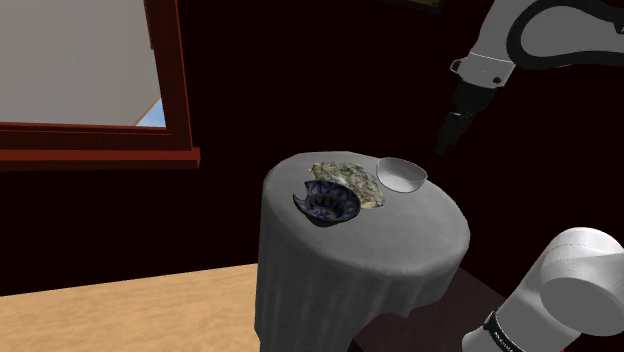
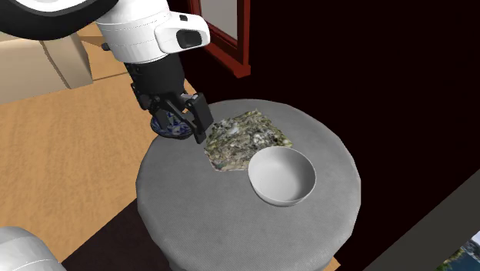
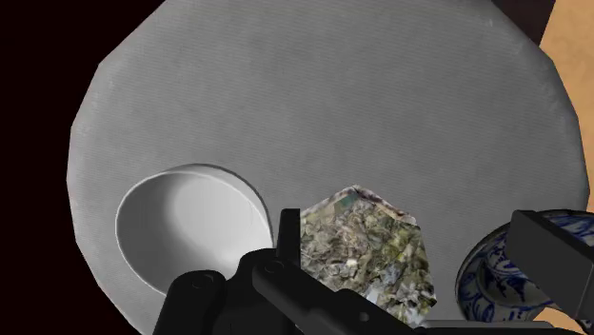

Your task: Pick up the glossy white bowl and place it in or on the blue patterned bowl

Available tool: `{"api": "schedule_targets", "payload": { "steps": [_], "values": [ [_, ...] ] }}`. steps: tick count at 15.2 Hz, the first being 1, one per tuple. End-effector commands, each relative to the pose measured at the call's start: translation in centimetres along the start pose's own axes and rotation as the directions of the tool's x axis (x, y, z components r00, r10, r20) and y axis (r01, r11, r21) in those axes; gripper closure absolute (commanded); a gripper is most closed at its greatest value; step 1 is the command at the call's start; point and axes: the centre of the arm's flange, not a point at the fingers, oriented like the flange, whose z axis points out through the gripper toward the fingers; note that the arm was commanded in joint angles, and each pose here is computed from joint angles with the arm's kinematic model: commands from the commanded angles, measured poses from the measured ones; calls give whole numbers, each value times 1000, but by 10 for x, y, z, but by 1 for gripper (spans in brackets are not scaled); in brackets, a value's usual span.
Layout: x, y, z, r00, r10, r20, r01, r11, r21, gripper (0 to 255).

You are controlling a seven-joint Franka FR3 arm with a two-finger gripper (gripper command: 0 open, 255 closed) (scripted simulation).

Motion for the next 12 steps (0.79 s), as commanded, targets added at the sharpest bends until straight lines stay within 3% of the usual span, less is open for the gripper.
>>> {"api": "schedule_targets", "payload": {
  "steps": [1,12],
  "values": [
    [0,0,0,1000,0,0,0,1000,0,0],
    [90,49,105,994,-103,37,104,994,-27,0]
  ]
}}
